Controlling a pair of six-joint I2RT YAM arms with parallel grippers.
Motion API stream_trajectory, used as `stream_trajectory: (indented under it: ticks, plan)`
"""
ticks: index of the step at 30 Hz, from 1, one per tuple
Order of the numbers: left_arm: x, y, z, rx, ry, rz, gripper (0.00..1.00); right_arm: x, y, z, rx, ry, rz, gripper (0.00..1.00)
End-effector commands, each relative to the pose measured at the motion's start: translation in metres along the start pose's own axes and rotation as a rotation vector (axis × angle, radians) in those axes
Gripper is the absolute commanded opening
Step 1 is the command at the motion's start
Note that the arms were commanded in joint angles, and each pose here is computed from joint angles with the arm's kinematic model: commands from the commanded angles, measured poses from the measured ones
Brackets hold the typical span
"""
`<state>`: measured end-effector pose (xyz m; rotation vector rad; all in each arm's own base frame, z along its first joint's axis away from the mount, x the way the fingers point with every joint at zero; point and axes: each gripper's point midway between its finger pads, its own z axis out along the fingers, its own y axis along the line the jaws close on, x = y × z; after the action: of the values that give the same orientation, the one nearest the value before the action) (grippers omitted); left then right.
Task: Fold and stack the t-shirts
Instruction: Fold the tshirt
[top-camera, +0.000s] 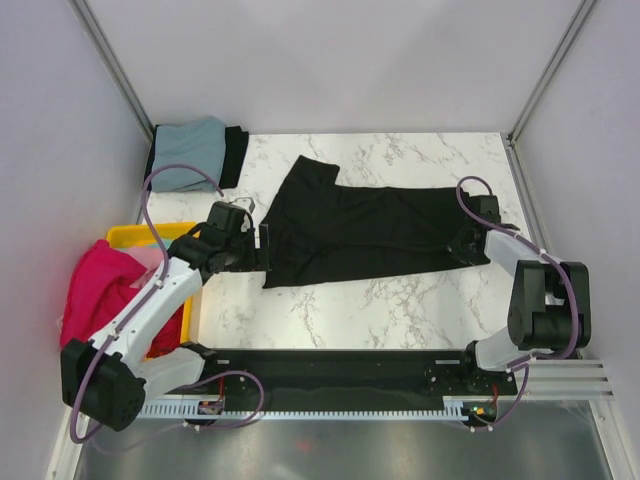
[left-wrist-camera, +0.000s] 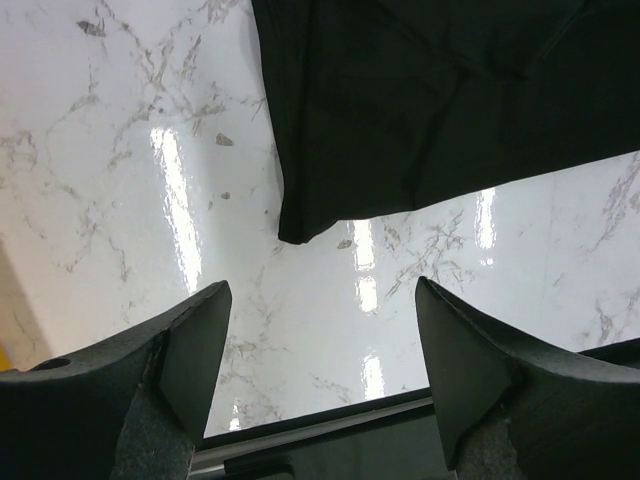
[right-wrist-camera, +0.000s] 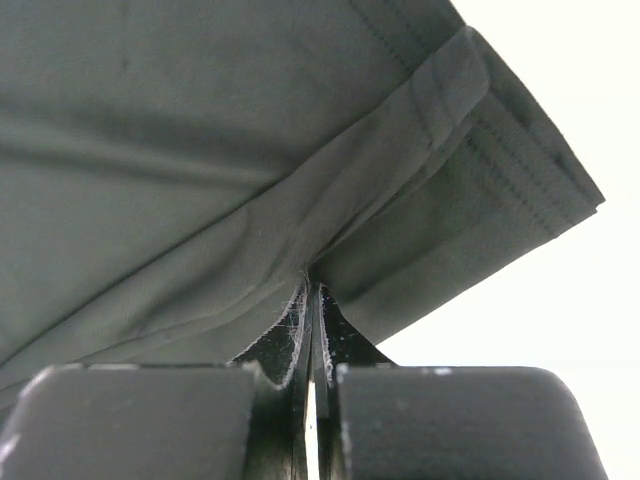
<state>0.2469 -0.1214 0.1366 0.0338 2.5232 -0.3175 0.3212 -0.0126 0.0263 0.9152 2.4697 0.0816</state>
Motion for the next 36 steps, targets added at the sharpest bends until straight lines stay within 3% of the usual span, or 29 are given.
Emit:
stream_trajectory:
  ticks: [1,8,16,17,19,20,21,25,31,32,36]
  plan:
    - [-0.015,0.004,-0.005,-0.008,-0.088,0.042,0.82,-0.023,0.001,0.002,0.035,-0.065,-0.01,0.0]
    - [-0.012,0.005,-0.003,-0.009,-0.078,0.048,0.81,-0.043,0.013,0.017,0.049,-0.077,0.016,0.0]
    - [-0.01,0.005,-0.003,-0.005,-0.071,0.05,0.8,-0.117,0.053,0.03,-0.014,-0.119,0.128,0.02]
    - [-0.009,0.004,-0.003,0.0,-0.07,0.049,0.8,-0.134,0.067,0.023,-0.055,-0.145,0.145,0.09]
    - [-0.009,0.004,-0.003,0.0,-0.072,0.05,0.8,-0.145,0.081,0.022,-0.096,-0.152,0.15,0.45]
    - [-0.009,0.004,-0.003,-0.001,-0.072,0.049,0.8,-0.159,0.092,0.018,-0.13,-0.177,0.149,0.73]
    - [-0.009,0.004,-0.003,0.0,-0.072,0.05,0.8,-0.161,0.099,0.021,-0.155,-0.168,0.141,0.8]
    - [-0.009,0.003,-0.003,0.0,-0.071,0.039,0.8,-0.168,0.104,0.0,-0.195,-0.194,0.102,0.84]
    - [0.011,0.003,0.007,-0.015,-0.006,-0.125,0.8,-0.142,0.022,-0.032,-0.085,-0.268,0.16,0.9]
    - [0.021,0.005,0.013,-0.022,0.021,-0.149,0.81,-0.117,0.001,-0.022,-0.058,-0.22,0.175,0.9]
    - [0.03,0.005,0.026,-0.02,0.013,-0.237,0.91,-0.095,-0.025,-0.02,-0.067,-0.207,0.202,0.91]
